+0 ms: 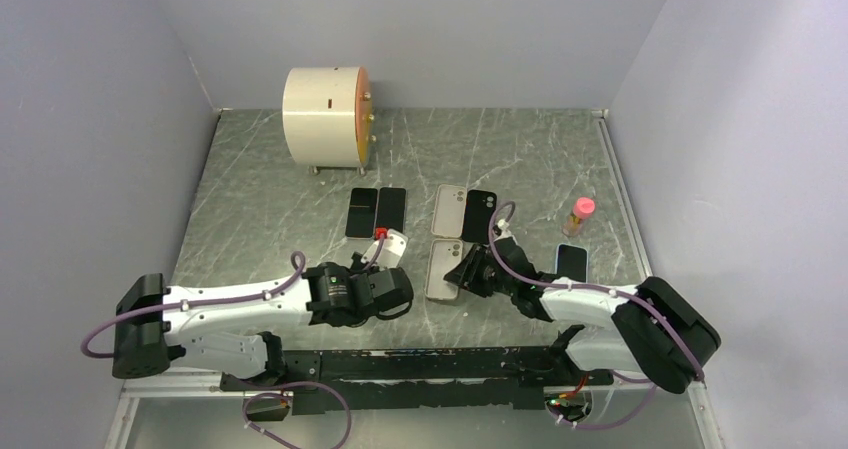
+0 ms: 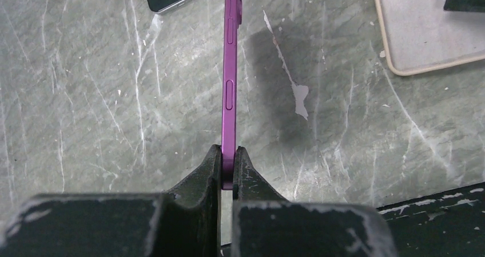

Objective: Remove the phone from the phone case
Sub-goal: Place the phone case at the center of the board, then place the phone at the center of the board.

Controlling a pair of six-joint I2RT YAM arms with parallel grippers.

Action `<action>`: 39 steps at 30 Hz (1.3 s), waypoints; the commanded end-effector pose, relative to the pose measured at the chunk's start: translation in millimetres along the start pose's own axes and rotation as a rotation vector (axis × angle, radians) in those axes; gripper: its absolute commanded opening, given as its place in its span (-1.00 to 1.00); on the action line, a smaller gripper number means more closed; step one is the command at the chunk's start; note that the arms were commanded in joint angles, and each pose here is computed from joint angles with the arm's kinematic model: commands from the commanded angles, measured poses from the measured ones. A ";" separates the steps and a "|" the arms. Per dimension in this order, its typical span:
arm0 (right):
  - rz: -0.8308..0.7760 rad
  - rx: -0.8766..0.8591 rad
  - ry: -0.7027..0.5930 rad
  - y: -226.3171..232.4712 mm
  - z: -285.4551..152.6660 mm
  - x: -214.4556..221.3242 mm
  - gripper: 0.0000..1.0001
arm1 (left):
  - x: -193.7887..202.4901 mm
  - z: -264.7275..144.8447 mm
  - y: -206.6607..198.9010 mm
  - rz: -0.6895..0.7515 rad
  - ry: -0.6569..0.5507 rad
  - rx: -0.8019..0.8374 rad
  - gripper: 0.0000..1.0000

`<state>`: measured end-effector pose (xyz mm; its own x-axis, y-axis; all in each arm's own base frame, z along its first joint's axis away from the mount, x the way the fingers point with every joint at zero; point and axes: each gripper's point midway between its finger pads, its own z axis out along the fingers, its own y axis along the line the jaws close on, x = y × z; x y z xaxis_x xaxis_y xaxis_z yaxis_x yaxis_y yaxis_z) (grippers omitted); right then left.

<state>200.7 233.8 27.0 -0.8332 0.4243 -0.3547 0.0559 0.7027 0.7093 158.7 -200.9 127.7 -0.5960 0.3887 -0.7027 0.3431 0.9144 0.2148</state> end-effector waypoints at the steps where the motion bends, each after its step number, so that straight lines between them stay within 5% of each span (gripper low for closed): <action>1: -0.017 -0.008 -0.058 5.7 -4.5 -12.0 -0.05 | -9.3 0.4 -0.3 -0.017 -0.025 -0.036 -0.95; 9: -0.087 0.056 -0.120 -3.2 -13.8 -24.7 0.43 | -6.0 5.5 -4.8 0.010 0.004 -0.065 -0.95; 25: -0.133 0.019 -0.144 0.4 -14.1 -27.2 0.48 | 7.6 25.3 -24.0 0.218 0.061 -0.275 -0.94; 39: -0.126 0.011 -0.166 -4.0 -18.2 -26.9 0.48 | 21.6 55.7 -72.3 0.238 0.068 -0.147 -0.49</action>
<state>206.9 210.5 37.9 -0.7640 0.4009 -0.5056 -0.0211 0.7676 0.6406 160.8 -245.8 68.2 -0.5761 0.6075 -0.5468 0.3433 0.7870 0.5126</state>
